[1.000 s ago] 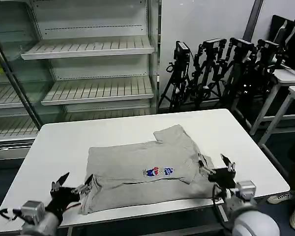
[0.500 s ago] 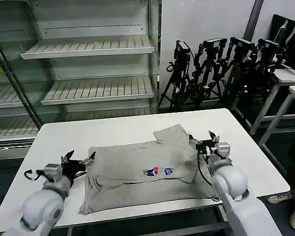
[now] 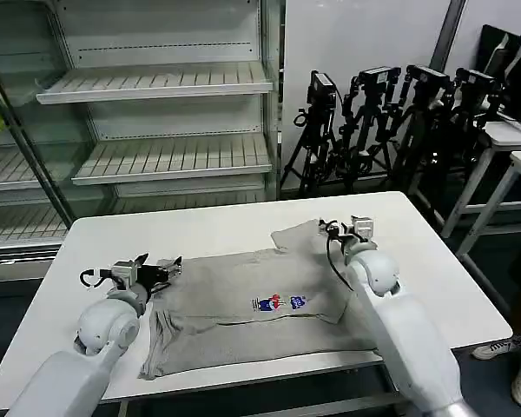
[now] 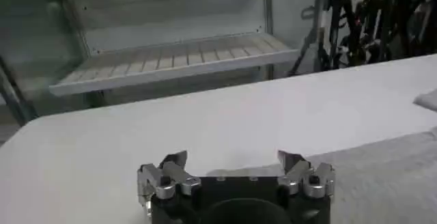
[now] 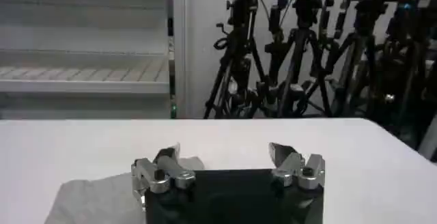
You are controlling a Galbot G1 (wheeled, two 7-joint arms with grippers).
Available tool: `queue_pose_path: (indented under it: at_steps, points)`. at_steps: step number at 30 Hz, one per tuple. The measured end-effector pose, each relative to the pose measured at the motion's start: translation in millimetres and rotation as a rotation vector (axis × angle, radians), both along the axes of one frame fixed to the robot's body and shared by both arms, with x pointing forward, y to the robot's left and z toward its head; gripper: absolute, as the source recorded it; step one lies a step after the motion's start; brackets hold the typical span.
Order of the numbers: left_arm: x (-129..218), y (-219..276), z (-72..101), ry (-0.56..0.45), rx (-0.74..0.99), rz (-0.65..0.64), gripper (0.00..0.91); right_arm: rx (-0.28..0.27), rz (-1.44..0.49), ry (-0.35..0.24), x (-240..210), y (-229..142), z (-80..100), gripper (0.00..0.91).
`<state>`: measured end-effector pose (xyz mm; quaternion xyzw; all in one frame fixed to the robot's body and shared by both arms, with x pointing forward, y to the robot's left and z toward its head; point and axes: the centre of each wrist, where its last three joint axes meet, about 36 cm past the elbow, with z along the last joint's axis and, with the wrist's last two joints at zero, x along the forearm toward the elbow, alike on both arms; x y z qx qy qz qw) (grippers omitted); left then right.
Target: Fold and organize the clothes.
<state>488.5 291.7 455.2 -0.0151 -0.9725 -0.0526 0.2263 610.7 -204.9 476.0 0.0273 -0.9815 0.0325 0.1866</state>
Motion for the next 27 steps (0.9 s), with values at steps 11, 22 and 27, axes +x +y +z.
queue_pose_path:
  at_steps: [11, 22, 27]
  points:
    - [24, 5, -18.3, 0.056, -0.001, 0.031, 0.907, 0.031, 0.013, 0.096, 33, 16, -18.2, 0.907]
    - [25, 10, -24.3, 0.081, -0.018, 0.037, 0.020, 0.071, 0.019, 0.160, 43, 22, -35.6, 0.000]
    - [22, 13, -25.4, 0.091, -0.032, 0.034, 0.020, 0.089, 0.024, 0.171, 43, 24, -38.0, 0.000]
